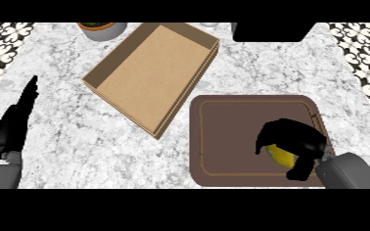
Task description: Pick the lemon from the tray and place it in the cardboard box
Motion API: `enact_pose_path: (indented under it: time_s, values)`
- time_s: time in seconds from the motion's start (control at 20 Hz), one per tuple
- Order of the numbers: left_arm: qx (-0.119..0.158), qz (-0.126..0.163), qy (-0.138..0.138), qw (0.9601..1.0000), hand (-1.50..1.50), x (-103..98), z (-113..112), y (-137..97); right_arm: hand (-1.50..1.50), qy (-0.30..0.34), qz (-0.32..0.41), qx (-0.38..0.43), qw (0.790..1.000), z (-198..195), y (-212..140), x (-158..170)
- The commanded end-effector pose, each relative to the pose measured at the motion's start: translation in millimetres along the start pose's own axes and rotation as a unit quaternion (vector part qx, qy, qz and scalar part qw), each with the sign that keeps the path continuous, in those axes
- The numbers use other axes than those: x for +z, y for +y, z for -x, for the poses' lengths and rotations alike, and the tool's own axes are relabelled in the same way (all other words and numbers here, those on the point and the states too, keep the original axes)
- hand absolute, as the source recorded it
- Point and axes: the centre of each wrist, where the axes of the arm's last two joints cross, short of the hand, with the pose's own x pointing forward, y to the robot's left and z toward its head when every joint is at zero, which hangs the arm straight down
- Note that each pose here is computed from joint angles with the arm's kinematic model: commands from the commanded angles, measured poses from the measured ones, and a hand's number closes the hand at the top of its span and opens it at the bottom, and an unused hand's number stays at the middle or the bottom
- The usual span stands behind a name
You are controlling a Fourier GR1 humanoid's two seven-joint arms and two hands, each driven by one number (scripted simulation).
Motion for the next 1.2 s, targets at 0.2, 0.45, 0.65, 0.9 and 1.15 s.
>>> enact_pose_path:
  time_s: [0.2,0.45,0.65,0.9,1.15]
  values:
    - [0.008,0.017,0.003,0.9998,0.0,0,-4,-16,1.5,0.0,0.093,0.04,0.995,15,0,-24]
    - [0.004,0.006,-0.016,0.9998,0.0,3,-9,-11,1.5,0.162,0.155,0.008,0.975,21,-54,-47]
    - [-0.005,0.008,-0.015,0.9999,0.0,-8,-8,-15,1.5,0.258,0.208,0.001,0.943,25,-77,-75]
    - [-0.005,0.007,-0.006,0.9999,0.0,5,1,-21,1.5,0.277,0.274,0.055,0.919,25,-131,-68]
    - [0.003,0.007,-0.001,1.0,0.0,1,5,-13,1.5,0.181,0.392,0.096,0.897,5,-174,-68]
